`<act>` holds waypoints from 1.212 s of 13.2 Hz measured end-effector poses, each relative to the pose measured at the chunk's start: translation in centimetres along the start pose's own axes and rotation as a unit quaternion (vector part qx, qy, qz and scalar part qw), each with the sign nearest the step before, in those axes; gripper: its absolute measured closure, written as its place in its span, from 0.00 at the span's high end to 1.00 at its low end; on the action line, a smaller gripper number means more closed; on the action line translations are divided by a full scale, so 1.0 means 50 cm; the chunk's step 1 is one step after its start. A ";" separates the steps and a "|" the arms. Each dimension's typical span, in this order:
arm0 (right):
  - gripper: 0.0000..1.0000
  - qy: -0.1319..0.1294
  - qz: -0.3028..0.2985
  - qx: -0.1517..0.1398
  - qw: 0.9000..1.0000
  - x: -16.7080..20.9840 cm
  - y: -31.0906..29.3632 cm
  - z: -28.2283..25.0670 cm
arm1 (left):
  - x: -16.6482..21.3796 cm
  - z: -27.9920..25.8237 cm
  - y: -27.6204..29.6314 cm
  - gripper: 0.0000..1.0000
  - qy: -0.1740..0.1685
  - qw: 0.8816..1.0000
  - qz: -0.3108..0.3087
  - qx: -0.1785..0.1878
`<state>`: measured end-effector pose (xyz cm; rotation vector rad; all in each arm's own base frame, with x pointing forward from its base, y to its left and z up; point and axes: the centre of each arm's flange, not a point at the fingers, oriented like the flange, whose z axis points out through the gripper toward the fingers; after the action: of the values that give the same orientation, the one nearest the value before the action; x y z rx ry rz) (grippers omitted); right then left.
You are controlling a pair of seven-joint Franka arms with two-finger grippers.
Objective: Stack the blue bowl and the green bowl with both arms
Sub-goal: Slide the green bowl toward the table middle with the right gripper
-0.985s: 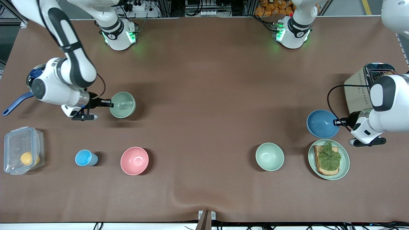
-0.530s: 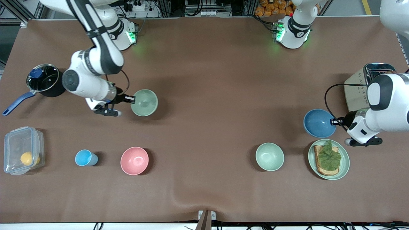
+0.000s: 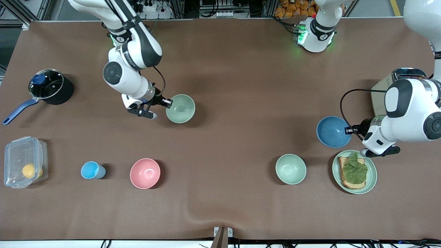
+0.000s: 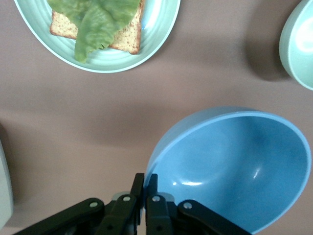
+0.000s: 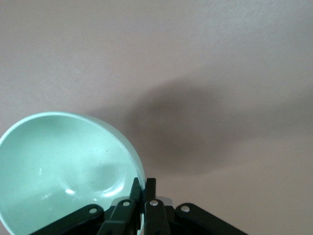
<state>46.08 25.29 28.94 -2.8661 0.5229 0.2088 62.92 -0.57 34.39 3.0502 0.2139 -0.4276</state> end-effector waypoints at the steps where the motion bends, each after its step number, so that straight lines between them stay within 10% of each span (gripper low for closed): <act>1: 0.04 0.008 0.013 0.004 1.000 -0.020 -0.024 0.009 | 0.000 0.000 -0.001 0.05 0.000 1.000 -0.001 0.000; 16: 0.04 0.038 0.077 0.017 0.996 -0.254 -0.234 0.242 | 0.009 -0.030 -0.003 0.05 0.015 1.000 -0.003 -0.004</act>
<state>37.36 43.08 21.71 -2.8116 0.7565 0.1159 63.73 -0.26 35.70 3.0508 0.2248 -0.3797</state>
